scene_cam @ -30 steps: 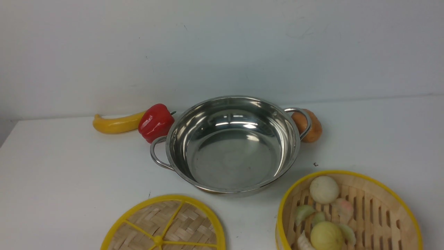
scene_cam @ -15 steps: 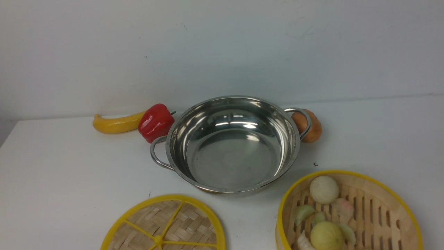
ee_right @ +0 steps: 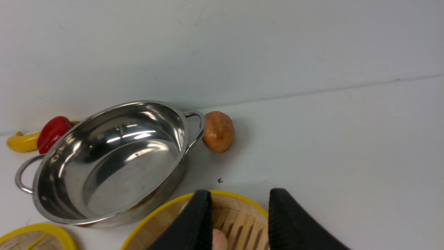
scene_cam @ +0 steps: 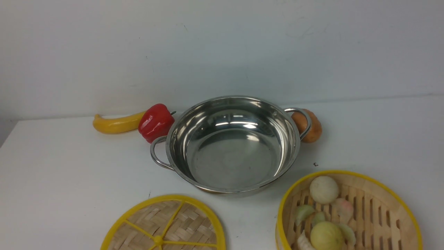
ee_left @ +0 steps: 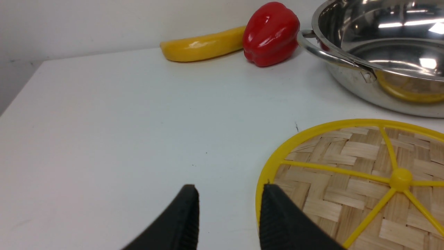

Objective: Place the steamer in the pot on the white table, and put the lid on the steamer.
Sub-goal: 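Reach for and grasp the rim of the bamboo steamer holding the buns with the right gripper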

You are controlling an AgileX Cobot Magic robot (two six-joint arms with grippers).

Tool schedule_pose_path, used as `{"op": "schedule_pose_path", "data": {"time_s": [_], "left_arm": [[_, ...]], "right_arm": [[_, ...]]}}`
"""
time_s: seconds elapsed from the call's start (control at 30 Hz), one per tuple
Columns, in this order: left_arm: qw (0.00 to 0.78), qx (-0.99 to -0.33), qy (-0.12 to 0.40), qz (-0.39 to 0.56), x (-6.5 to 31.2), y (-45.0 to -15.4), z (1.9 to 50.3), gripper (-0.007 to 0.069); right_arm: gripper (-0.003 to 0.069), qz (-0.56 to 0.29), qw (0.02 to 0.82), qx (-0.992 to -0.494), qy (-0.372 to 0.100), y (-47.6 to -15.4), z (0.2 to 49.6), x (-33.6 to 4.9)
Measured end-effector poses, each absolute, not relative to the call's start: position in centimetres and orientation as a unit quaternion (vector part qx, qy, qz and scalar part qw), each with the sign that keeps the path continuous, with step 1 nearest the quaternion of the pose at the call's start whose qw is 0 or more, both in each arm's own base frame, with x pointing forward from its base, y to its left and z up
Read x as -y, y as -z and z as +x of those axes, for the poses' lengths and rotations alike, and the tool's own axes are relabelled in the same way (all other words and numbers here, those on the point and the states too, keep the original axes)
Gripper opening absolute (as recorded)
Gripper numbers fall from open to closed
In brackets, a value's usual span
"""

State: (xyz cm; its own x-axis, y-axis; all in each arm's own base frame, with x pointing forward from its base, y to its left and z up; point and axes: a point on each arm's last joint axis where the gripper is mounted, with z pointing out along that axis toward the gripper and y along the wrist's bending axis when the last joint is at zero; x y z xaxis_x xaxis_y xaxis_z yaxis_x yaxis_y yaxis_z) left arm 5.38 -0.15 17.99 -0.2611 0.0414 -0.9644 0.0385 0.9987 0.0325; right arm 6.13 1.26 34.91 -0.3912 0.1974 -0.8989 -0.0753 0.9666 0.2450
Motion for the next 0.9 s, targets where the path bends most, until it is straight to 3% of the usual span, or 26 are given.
{"op": "schedule_pose_path", "data": {"time_s": [0.43, 0.67, 0.9], "left_arm": [[0.607, -0.794, -0.001, 0.025, 0.1, -18.0, 5.4, 0.0241], [0.607, -0.794, -0.001, 0.025, 0.1, -18.0, 5.4, 0.0241], [0.607, -0.794, -0.001, 0.025, 0.1, -18.0, 5.4, 0.0241]], "right_arm": [[0.0244, 0.015, 0.566, -0.815, -0.123, -35.3, 6.3, -1.5], [0.0244, -0.085, 0.427, -0.894, -0.108, -32.8, 7.9, -2.5], [0.0244, -0.096, 0.343, -0.929, -0.105, -31.1, 10.8, -2.9]]}}
